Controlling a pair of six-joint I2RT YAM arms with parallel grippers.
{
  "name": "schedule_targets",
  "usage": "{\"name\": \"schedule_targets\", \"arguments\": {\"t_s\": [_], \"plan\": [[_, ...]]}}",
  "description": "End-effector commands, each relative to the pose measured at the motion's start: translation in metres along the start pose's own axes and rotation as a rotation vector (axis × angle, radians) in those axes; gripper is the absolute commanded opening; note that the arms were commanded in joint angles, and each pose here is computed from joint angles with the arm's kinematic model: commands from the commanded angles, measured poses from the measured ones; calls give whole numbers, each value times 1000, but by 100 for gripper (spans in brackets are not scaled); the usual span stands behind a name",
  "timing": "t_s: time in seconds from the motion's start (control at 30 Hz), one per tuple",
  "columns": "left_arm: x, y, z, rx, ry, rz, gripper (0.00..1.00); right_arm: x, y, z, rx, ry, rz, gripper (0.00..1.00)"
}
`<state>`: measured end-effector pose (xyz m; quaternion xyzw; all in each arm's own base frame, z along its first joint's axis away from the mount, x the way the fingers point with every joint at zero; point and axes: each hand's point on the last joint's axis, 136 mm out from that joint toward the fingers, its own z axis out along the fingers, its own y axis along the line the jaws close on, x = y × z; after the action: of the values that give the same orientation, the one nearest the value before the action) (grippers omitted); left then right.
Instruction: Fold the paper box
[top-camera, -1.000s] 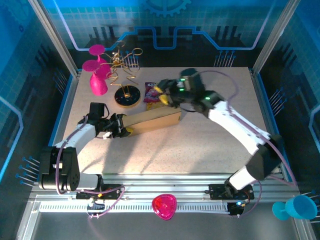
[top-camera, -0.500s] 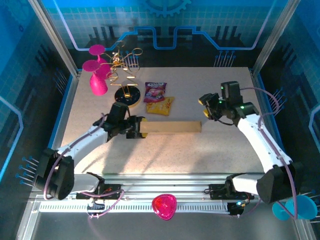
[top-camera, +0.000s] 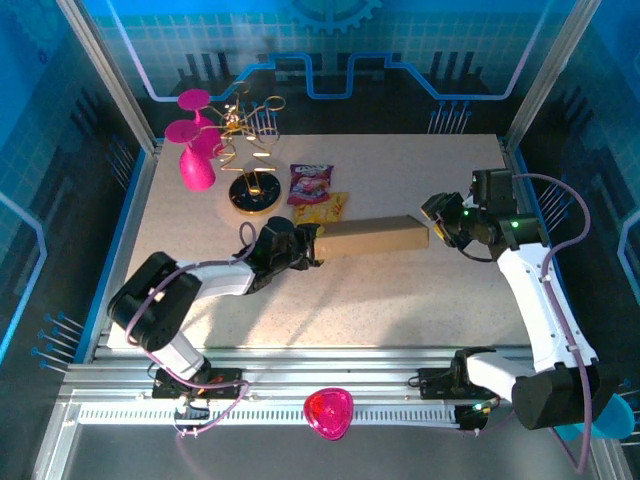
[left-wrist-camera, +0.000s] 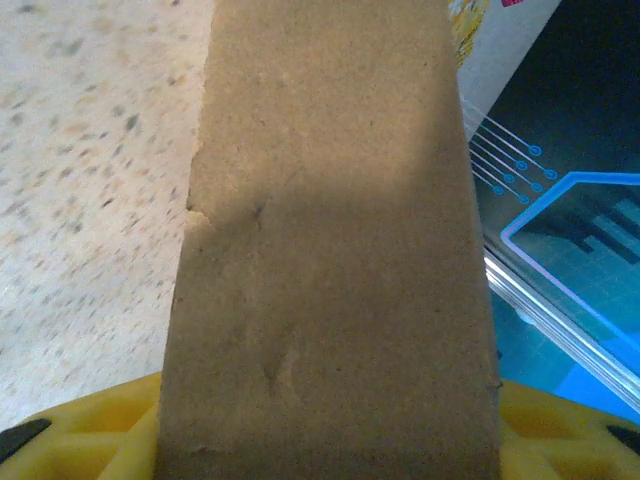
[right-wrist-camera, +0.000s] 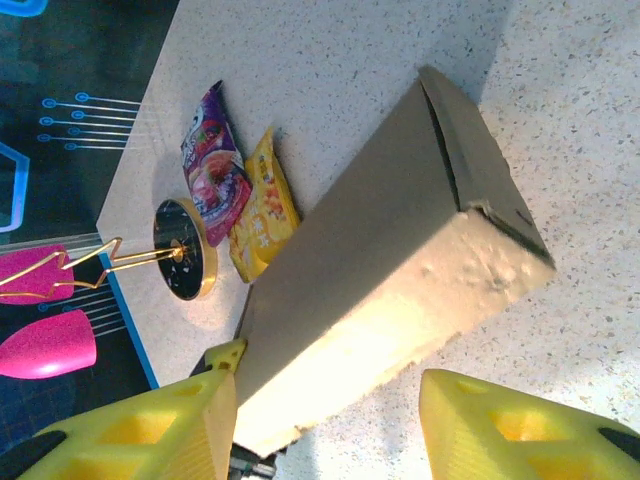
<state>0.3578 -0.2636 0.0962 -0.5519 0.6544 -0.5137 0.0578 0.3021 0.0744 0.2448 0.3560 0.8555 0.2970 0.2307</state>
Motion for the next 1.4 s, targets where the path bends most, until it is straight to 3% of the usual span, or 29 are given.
{"name": "schedule_targets", "arguments": {"t_s": [0.0,0.2,0.37,0.5,0.67,0.8,1.03,1.13,1.2,1.3,1.37], "plan": [[-10,2,7,34,-58,77,27,8,-13,-2,32,40,-21,52],[-13,21,-5,-57,-92,102,61,5,-28,-3,76,31,-24,53],[-17,64,-35,-339,-114,143,79,2,-38,-2,113,31,-30,54],[-16,93,-64,-538,-102,209,83,4,-44,1,135,45,-35,54],[-19,100,-89,-592,-95,253,86,20,-49,4,162,76,-64,54],[-16,103,-93,-658,-24,281,87,35,-58,12,164,117,-56,55],[-18,106,-80,-668,2,310,88,55,-68,25,160,188,-46,56],[-25,98,-93,-704,-71,347,87,60,-81,24,189,186,-48,56],[-25,84,-100,-642,-101,373,86,67,-92,26,194,193,-34,56],[-20,72,-106,-564,-82,387,85,81,-107,35,181,230,-3,56],[-22,71,-117,-590,-73,409,85,85,-116,38,189,233,6,57]]}}
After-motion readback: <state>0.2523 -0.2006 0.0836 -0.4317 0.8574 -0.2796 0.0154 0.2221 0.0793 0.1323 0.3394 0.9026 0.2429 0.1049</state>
